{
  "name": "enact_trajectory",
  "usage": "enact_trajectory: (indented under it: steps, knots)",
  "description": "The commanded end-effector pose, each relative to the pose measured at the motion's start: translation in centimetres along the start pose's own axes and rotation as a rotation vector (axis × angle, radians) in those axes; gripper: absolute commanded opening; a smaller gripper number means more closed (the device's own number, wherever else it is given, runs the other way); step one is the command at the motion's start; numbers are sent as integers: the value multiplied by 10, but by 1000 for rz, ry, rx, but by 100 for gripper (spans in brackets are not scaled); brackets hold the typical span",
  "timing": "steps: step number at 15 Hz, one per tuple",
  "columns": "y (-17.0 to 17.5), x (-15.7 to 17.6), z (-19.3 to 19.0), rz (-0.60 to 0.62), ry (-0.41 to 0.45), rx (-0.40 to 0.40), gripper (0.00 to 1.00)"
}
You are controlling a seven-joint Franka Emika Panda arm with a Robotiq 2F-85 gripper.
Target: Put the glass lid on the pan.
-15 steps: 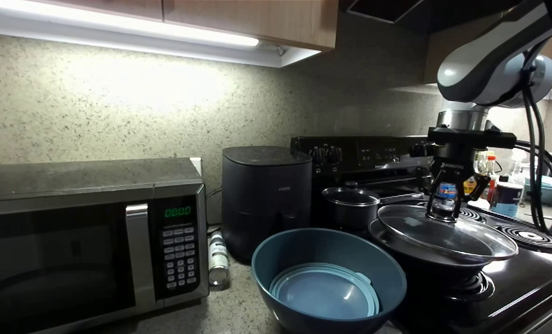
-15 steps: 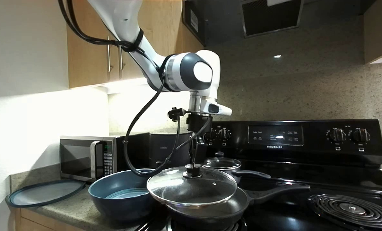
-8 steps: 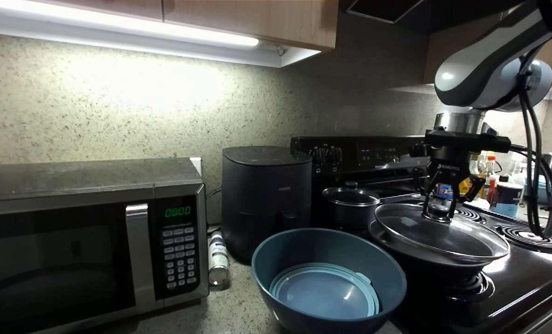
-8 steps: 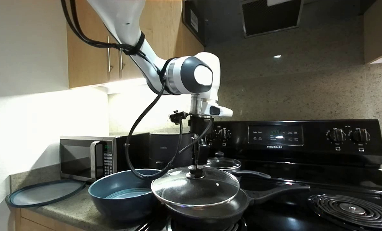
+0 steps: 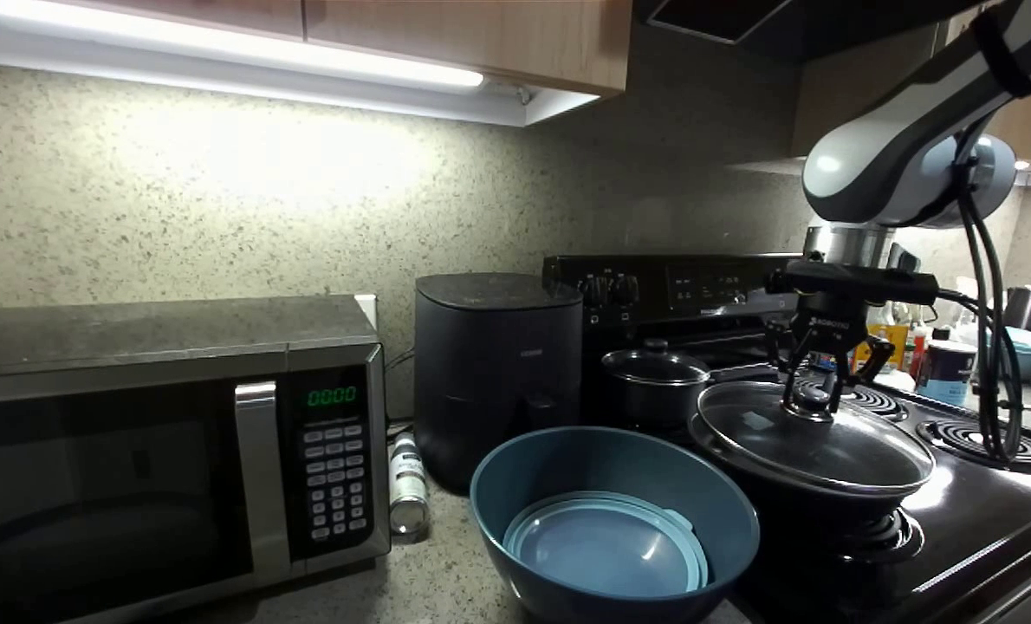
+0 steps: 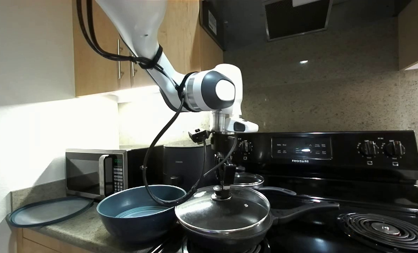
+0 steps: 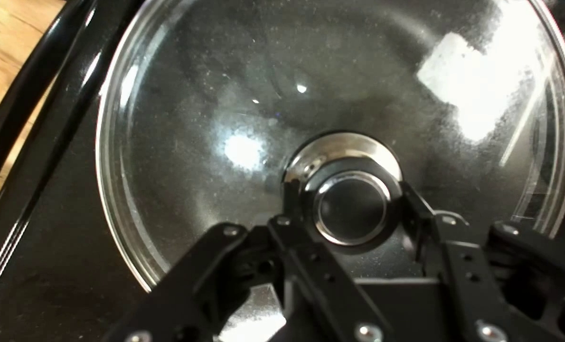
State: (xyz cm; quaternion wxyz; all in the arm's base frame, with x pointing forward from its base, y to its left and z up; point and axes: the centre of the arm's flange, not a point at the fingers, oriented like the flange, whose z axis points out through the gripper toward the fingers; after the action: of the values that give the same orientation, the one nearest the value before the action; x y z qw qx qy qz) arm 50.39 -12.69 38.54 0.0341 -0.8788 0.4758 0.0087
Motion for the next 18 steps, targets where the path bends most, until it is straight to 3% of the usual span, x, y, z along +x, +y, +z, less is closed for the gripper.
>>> enact_trajectory:
  steps: [1, 11, 18]
  knots:
    - [0, 7, -3, -13, 5, 8, 25]
    - [-3, 7, 17, -62, -60, -3, 25]
    - [-4, -6, -24, -55, -16, 10, 25]
